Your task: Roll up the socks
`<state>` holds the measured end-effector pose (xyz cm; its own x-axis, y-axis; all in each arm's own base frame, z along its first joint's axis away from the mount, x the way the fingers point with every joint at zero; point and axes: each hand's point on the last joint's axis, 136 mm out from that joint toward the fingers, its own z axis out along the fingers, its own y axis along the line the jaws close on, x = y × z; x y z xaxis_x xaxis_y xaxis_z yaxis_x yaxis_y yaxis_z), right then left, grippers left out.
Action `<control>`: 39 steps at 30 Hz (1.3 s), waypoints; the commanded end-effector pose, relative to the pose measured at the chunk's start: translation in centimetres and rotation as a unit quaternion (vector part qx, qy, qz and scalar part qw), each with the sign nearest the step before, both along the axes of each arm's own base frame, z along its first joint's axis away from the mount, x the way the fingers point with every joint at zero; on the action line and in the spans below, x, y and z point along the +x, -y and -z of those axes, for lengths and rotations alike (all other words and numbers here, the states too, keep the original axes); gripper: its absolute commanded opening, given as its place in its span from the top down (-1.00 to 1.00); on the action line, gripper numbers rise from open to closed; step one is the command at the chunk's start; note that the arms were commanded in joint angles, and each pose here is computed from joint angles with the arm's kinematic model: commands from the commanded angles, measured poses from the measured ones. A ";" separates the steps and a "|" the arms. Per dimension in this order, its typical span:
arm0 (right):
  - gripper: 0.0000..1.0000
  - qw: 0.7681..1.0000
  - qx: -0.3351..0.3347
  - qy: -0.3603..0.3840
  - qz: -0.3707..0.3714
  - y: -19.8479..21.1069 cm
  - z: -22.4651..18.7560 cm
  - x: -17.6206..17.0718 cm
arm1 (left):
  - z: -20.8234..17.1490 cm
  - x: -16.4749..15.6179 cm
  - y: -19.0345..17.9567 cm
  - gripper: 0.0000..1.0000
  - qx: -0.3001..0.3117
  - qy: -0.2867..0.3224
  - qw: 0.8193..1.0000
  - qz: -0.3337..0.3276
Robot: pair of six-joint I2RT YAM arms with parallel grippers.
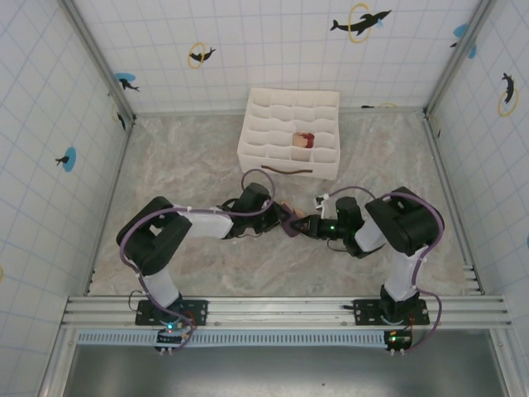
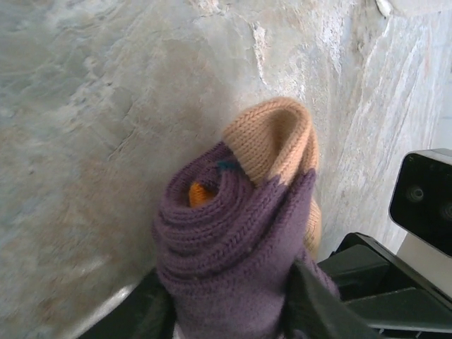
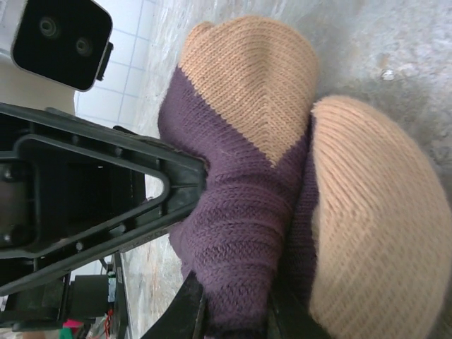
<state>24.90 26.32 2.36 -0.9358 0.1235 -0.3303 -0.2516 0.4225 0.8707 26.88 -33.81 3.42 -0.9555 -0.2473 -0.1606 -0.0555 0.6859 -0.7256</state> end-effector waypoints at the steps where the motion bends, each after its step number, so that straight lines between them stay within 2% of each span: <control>1: 1.00 0.987 -0.087 -0.133 0.034 3.2 6.2 -3.3 | 2.0 -1.2 0.3 0.52 0.013 -0.037 0.999 0.010; 2: 1.00 0.987 -0.086 -0.128 0.035 3.2 5.9 -3.1 | 2.3 -1.2 0.1 0.62 0.017 -0.042 0.999 0.007; 4: 0.86 0.989 -0.092 -0.115 0.028 3.1 5.4 -2.6 | 2.7 -1.2 -0.1 0.77 0.033 -0.045 0.998 0.007; 6: 0.58 0.990 -0.108 -0.093 0.019 3.0 4.6 -2.1 | 2.8 -0.9 -0.4 0.97 0.054 -0.043 0.998 0.011; 10: 0.21 0.989 -0.142 -0.031 -0.004 2.7 2.2 -1.0 | 2.6 -0.1 -1.6 1.00 0.096 -0.034 0.995 0.017; 13: 0.02 0.984 -0.175 0.030 -0.023 2.1 -0.3 -0.1 | 2.3 0.1 -2.7 1.00 0.118 -0.035 0.992 0.023; 15: -0.07 0.975 -0.201 0.083 -0.039 1.4 -2.1 0.2 | 2.3 -0.1 -3.7 1.00 0.134 -0.042 0.990 0.023; 16: -0.20 0.967 -0.224 0.113 -0.042 1.2 -2.8 0.5 | 2.2 -0.3 -4.2 1.00 0.139 -0.046 0.989 0.022; 20: -0.50 0.921 -0.305 0.235 -0.057 -0.3 -5.0 0.5 | 2.1 -1.4 -5.8 1.00 0.158 -0.064 0.985 0.024; 23: -0.53 0.893 -0.335 0.294 -0.064 -1.8 -5.6 0.0 | 2.0 -2.2 -6.9 1.00 0.174 -0.072 0.982 0.027; 28: -0.42 0.878 -0.340 0.329 -0.071 -4.4 -5.3 -0.4 | 2.0 -3.2 -8.1 1.00 0.189 -0.087 0.978 0.025; 34: -0.35 0.820 -0.381 0.422 -0.065 -6.5 -5.1 -1.4 | 1.6 -3.6 -8.1 1.00 0.179 -0.094 0.979 0.029; 39: -0.32 0.822 -0.384 0.413 -0.078 -7.4 -3.4 -1.3 | 1.5 -3.6 -8.0 1.00 0.177 -0.093 0.979 0.029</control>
<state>21.76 32.90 4.97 -0.3681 -0.5417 -0.7557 -0.7583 0.6452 -0.0932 25.41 -28.16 3.79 -0.9800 -0.1640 -0.1130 -0.0842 0.8553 -0.5113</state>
